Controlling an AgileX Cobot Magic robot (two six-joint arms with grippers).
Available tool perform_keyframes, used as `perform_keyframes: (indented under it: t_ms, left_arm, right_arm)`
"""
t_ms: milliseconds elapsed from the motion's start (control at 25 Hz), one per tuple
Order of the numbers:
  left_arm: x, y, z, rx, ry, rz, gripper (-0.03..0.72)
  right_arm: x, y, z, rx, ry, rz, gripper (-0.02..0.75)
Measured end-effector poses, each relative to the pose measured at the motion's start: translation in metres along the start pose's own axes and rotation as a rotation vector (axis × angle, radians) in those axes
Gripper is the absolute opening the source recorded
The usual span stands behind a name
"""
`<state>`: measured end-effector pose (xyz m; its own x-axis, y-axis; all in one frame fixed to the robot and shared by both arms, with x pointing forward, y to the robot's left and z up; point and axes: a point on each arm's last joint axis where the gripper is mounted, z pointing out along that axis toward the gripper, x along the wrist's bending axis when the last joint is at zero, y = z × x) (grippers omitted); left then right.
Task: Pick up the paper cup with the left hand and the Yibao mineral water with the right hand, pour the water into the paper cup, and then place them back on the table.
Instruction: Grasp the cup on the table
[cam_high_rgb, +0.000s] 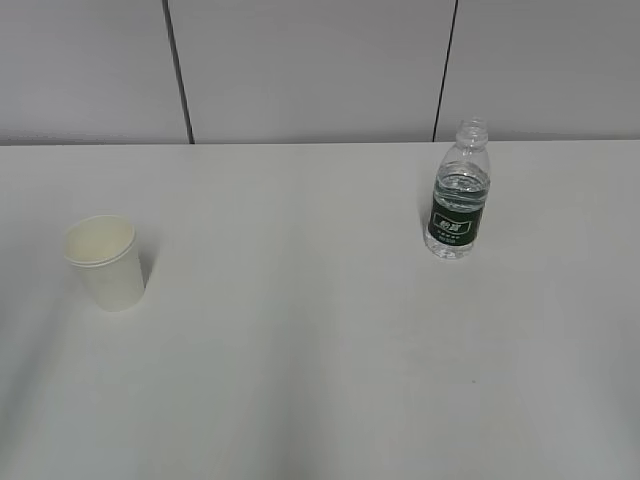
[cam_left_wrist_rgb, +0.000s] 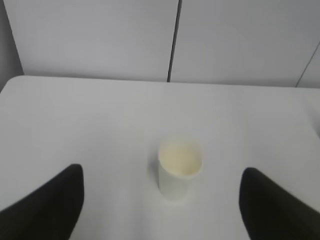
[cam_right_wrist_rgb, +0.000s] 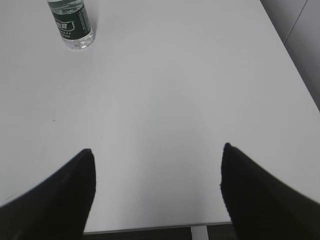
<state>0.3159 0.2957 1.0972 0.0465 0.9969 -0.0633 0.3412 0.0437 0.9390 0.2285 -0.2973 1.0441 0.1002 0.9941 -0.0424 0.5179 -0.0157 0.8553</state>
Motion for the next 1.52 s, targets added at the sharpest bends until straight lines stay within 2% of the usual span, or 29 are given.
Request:
perform_keyframes:
  t_ms: [240, 400, 560, 760, 1120, 1520]
  left_arm:
    - [-0.007, 0.011, 0.051, -0.044, -0.054, 0.016, 0.572]
    - [-0.011, -0.006, 0.082, 0.001, -0.078, 0.036, 0.571]
    - [-0.013, -0.035, 0.107, 0.013, -0.087, 0.045, 0.571]
    - [-0.016, -0.071, 0.127, 0.092, -0.104, 0.062, 0.571]
    - [-0.026, -0.098, 0.163, 0.172, -0.134, 0.105, 0.561]
    - [-0.03, -0.126, 0.189, 0.122, -0.17, 0.15, 0.559]
  right_arm:
    - [0.0, 0.0, 0.0, 0.0, 0.0, 0.0, 0.579]
    - [0.0, 0.0, 0.0, 0.0, 0.0, 0.0, 0.579]
    - [0.0, 0.0, 0.0, 0.0, 0.0, 0.0, 0.579]
    - [0.0, 0.0, 0.0, 0.0, 0.0, 0.0, 0.579]
    - [0.0, 0.0, 0.0, 0.0, 0.0, 0.0, 0.579]
    - [0.0, 0.0, 0.0, 0.0, 0.0, 0.0, 0.579]
